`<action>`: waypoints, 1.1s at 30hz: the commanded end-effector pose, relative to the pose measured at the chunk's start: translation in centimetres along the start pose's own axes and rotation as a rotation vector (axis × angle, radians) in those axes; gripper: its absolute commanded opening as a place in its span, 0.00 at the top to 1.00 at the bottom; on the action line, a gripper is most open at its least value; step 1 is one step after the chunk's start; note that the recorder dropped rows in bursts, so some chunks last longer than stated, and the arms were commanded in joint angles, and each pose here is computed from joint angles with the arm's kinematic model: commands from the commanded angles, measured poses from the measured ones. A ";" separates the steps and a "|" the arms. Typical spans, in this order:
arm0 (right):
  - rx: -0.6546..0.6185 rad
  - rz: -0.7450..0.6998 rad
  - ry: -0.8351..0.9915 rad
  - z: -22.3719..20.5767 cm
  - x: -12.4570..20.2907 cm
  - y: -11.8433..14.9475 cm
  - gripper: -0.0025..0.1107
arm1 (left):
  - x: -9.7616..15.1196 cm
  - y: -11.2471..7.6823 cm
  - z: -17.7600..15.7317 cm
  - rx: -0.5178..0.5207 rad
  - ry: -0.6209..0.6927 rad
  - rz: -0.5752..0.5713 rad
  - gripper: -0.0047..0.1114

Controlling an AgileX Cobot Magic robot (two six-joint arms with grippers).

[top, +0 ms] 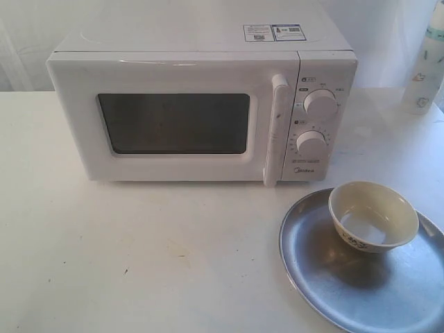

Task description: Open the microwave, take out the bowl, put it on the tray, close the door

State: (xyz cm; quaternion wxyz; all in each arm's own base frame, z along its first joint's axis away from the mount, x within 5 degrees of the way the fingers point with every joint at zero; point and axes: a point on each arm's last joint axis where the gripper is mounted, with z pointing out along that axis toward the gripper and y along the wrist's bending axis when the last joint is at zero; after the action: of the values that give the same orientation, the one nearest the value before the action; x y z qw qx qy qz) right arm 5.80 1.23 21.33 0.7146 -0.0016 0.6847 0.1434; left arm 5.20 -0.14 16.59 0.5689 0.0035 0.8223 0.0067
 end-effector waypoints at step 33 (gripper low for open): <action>0.081 -0.300 0.277 -0.7 2.6 -1.1 0.98 | -0.1 -0.1 0.0 0.007 -0.002 -0.004 0.96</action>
State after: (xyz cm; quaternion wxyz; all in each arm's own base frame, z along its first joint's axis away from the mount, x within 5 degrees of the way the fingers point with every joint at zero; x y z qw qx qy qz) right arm 5.42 0.53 18.48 0.6194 -0.0859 0.7803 0.0126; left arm 5.20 -0.14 16.59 0.5689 0.0035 0.8223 0.0067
